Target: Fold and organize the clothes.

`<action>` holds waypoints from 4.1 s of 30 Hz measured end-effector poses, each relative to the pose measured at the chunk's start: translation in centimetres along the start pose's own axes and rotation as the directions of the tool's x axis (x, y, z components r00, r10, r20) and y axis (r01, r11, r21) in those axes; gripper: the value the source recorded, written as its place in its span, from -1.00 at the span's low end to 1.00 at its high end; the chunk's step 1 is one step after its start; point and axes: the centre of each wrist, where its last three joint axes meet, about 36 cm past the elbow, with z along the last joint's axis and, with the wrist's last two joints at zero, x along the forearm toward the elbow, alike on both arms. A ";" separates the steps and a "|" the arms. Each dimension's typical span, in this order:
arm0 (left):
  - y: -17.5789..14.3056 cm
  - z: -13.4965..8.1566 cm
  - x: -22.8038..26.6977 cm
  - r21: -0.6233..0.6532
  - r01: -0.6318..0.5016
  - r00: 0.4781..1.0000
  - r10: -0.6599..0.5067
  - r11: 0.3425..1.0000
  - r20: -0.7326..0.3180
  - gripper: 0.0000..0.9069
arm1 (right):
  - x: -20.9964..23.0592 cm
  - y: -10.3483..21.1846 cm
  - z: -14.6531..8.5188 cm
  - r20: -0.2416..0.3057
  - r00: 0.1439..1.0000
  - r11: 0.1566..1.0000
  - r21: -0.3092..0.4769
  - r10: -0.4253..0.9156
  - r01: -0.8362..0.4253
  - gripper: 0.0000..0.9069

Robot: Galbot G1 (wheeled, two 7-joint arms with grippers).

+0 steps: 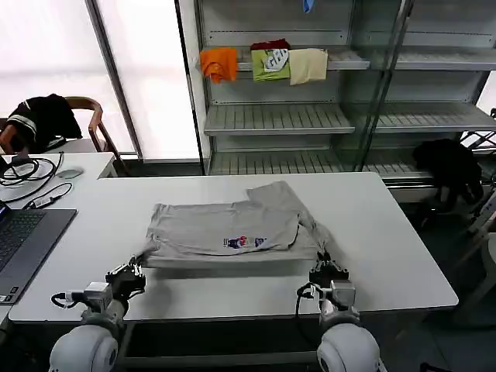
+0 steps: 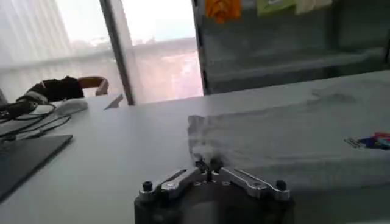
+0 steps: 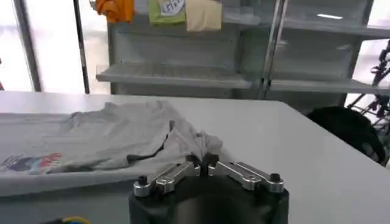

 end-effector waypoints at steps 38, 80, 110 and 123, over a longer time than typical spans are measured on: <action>-1.8 2.7 5.8 -0.004 -0.014 0.997 0.013 1.000 -0.082 1.00 | 5.0 -1.8 2.0 -0.034 0.999 1.000 0.012 0.018 -0.018 1.00; 2.3 -8.7 -3.7 -0.087 -0.127 0.975 0.141 0.988 0.170 1.00 | -14.0 -4.7 -12.2 0.236 0.969 0.997 0.037 -0.080 0.074 1.00; 3.5 -9.8 -19.9 -0.053 -0.151 0.989 0.150 0.987 -0.015 1.00 | -33.0 0.6 -14.7 -0.037 0.991 0.992 0.004 -0.127 0.127 1.00; 3.8 -8.0 -21.7 -0.045 -0.132 0.989 0.128 0.990 -0.080 1.00 | -34.6 1.8 -12.7 -0.118 0.985 0.992 -0.001 -0.127 0.128 1.00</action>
